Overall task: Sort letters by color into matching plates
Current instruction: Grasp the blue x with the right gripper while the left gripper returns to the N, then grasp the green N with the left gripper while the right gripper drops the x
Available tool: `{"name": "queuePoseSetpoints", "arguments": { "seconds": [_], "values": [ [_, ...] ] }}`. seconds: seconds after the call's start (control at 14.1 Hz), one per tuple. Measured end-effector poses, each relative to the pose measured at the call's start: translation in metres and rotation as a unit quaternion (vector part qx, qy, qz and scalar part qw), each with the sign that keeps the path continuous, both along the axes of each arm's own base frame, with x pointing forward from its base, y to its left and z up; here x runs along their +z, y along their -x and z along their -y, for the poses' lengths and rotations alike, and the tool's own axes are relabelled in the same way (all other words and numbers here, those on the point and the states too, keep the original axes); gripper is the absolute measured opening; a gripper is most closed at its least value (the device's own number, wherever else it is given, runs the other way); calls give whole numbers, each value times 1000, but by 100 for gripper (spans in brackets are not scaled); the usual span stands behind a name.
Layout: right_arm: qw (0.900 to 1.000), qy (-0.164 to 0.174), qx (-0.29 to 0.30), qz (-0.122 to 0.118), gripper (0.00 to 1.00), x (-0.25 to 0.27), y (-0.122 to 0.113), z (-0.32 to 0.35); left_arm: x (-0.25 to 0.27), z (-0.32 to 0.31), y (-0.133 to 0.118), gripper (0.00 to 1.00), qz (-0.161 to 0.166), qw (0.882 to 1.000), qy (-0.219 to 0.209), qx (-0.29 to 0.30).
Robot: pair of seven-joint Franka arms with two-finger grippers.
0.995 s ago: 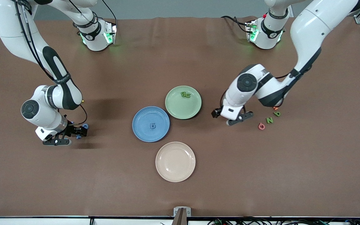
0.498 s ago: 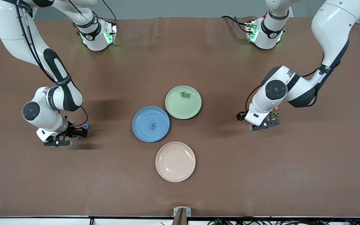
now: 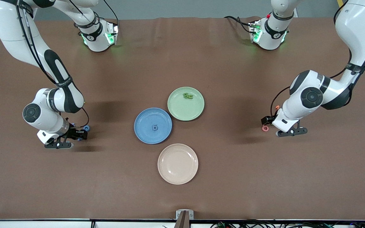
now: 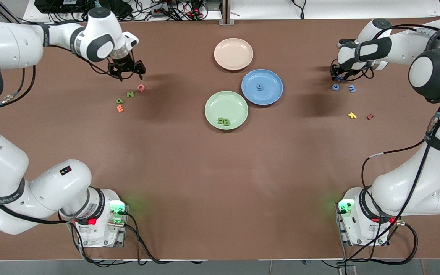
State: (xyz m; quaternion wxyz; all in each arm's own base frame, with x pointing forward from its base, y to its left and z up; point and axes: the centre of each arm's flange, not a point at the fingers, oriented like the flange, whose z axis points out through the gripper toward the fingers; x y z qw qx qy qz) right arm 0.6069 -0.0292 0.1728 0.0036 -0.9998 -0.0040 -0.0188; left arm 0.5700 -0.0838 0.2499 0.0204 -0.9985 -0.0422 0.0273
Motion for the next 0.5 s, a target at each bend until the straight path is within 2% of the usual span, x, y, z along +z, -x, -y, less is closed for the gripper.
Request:
{"name": "queuePoseSetpoints", "arguments": {
  "seconds": [0.21, 0.28, 0.43, 0.5],
  "values": [
    [1000, 0, 0, 1, 52, 1, -1, 1, -14, -21, 9, 98, 10, 1000, 12, -13],
    [1000, 0, 0, 1, 52, 1, -1, 1, -20, -26, 14, 98, 14, 1000, 12, -17],
    [1000, 1, -1, 2, 39, 2, -2, 2, -31, -33, 25, 98, 14, 1000, 13, -23],
    [1000, 1, -1, 2, 38, 2, -2, 2, -35, -34, 29, 98, 15, 999, 15, -25]
  ]
}}
